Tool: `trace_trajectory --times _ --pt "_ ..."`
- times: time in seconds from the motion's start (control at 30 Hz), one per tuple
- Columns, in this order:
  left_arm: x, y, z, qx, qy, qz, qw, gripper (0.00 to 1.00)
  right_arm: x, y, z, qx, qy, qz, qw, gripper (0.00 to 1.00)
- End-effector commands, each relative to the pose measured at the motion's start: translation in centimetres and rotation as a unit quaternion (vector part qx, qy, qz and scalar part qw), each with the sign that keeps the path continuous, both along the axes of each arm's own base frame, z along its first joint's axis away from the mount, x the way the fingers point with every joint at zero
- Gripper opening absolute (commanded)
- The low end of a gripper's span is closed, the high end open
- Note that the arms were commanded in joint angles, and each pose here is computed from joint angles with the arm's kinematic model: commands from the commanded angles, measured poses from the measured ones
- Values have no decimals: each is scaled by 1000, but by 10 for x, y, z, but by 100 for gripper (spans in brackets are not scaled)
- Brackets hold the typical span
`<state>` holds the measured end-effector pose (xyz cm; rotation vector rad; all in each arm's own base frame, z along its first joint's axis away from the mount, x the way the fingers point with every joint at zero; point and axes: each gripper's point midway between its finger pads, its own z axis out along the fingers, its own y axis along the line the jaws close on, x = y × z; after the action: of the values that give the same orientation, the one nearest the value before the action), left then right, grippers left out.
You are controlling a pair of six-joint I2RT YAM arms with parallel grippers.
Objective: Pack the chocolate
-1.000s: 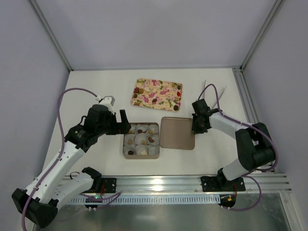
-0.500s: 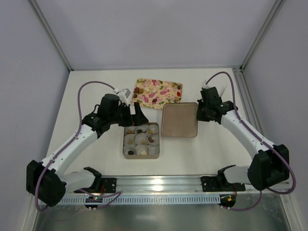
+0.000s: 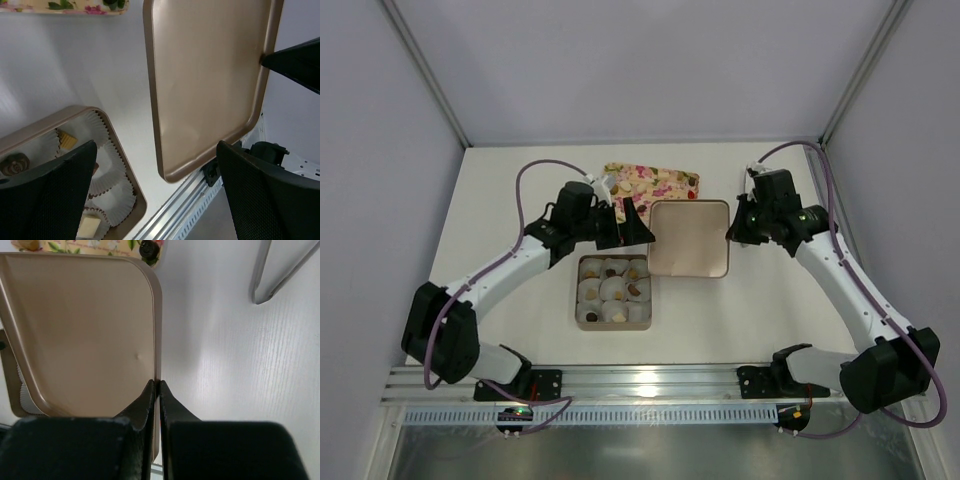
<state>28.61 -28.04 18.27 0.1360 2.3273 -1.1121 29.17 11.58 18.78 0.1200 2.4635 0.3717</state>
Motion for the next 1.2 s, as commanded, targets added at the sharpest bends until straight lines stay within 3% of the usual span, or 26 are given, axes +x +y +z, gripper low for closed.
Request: trace_trajectory --times 0.0,0.1,0.2,0.4,0.43,0.57,0.67,0.7,0.8,0.87,0.9,1.0,1.17 --pt "16 -21 23 -44 -28 -11 999 100 0 17 40 56 -43 25 997 4" --pt "19 -31 24 -67 -20 -20 997 100 -2 22 43 69 -43 31 996 4" --pt "17 -44 30 -97 -16 -36 994 93 -2 26 46 80 -47 37 995 4" --pt "16 -57 37 -149 -6 -45 988 51 -2 33 43 101 -44 45 993 4" --pt "15 -57 36 -154 2 -43 987 33 -3 34 43 103 -44 45 993 4" --pt "10 -57 39 -164 10 -45 985 0 -2 34 39 105 -47 45 992 4" --pt "9 -55 44 -166 11 -39 985 0 1 31 33 95 -50 39 993 10" --pt "7 -53 40 -158 23 -35 986 0 -1 29 29 87 -51 39 994 24" --pt "9 -44 39 -123 39 -7 992 0 -3 25 35 41 -95 42 994 52" --pt "16 -37 50 -107 38 8 993 0 -3 21 49 3 -141 37 989 60" --pt "11 -29 38 -76 75 21 994 0 -15 40 49 -4 -151 73 986 66" --pt "12 -17 39 -51 124 32 990 0 -38 67 57 -40 -200 131 970 71" --pt "8 -5 37 -80 195 35 977 0 -76 106 60 -99 -270 220 932 73"
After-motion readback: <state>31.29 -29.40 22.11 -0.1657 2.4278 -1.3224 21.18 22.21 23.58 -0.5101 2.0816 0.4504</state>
